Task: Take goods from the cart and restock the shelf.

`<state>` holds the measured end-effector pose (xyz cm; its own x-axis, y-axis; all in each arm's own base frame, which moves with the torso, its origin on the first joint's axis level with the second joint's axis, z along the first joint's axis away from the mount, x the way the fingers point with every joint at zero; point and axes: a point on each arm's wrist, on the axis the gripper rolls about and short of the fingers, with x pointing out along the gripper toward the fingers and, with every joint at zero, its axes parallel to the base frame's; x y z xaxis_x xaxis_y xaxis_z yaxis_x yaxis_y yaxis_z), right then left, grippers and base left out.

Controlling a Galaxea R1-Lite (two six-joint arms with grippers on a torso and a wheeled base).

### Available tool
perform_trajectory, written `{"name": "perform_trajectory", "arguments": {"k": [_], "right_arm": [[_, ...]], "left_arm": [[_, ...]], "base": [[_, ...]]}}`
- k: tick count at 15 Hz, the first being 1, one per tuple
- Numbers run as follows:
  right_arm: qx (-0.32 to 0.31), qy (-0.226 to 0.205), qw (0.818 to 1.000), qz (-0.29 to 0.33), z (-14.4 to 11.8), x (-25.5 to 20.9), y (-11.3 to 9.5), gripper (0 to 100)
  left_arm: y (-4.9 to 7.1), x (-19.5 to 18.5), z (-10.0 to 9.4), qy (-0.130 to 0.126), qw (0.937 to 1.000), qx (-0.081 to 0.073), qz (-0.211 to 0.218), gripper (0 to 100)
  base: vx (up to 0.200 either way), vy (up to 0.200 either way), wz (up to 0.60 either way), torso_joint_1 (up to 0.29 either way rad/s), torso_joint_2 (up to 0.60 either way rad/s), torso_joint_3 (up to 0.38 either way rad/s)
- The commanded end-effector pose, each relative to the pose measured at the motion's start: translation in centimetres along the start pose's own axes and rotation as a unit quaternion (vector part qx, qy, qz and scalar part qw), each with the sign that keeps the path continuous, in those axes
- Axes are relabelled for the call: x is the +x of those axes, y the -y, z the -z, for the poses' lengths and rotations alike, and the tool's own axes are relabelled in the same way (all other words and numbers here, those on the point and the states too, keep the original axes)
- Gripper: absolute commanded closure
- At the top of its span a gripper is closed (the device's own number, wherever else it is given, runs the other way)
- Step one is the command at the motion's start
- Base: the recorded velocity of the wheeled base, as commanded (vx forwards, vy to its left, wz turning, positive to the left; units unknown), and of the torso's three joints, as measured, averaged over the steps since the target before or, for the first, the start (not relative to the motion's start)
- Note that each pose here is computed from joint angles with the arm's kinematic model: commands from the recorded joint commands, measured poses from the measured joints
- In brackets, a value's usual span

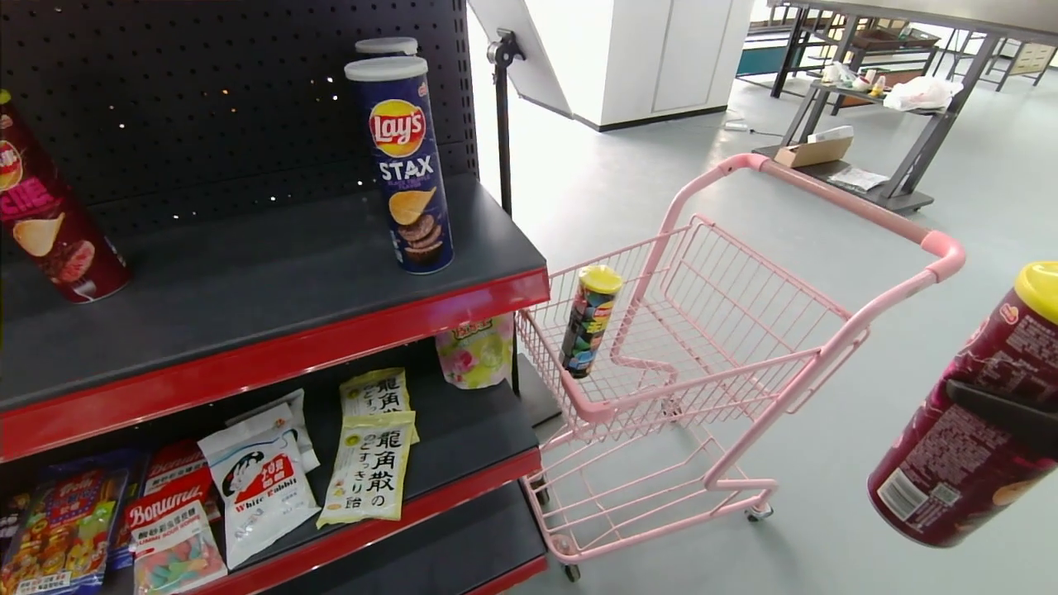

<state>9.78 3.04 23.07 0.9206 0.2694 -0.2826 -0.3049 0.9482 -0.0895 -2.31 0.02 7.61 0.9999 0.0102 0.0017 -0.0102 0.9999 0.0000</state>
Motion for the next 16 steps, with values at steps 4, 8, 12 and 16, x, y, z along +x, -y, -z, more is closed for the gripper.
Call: {"name": "perform_trajectory", "arguments": {"k": [4, 8, 12, 16], "right_arm": [[-0.001, -0.004, 1.0, -0.013, -0.1, 0.4, -0.1, 100], [-0.011, -0.012, 1.0, -0.013, -0.1, 0.9, -0.1, 100], [-0.025, -0.018, 0.999, -0.016, -0.1, 1.3, -0.1, 100], [-0.029, -0.019, 0.999, -0.016, -0.5, 1.9, -0.1, 100]], "left_arm": [[0.0, 0.0, 0.0, -0.001, 1.0, 0.0, 0.0, 0], [0.0, 0.0, 0.0, 0.0, 1.0, 0.009, 0.002, 0], [0.1, -0.3, -8.7, 0.039, 0.9986, -0.017, 0.033, 0], [0.1, 0.0, -10.7, 0.035, 0.9976, -0.012, 0.058, 0]], "base": [[0.0, 0.0, 0.0, 0.234, -0.59, -0.36], [0.0, 0.0, 0.0, 0.215, -0.5, -0.293], [0.0, 0.0, 0.0, 0.077, -0.19, -0.107], [0.0, 0.0, 0.0, 0.0, 0.0, 0.0]]}}
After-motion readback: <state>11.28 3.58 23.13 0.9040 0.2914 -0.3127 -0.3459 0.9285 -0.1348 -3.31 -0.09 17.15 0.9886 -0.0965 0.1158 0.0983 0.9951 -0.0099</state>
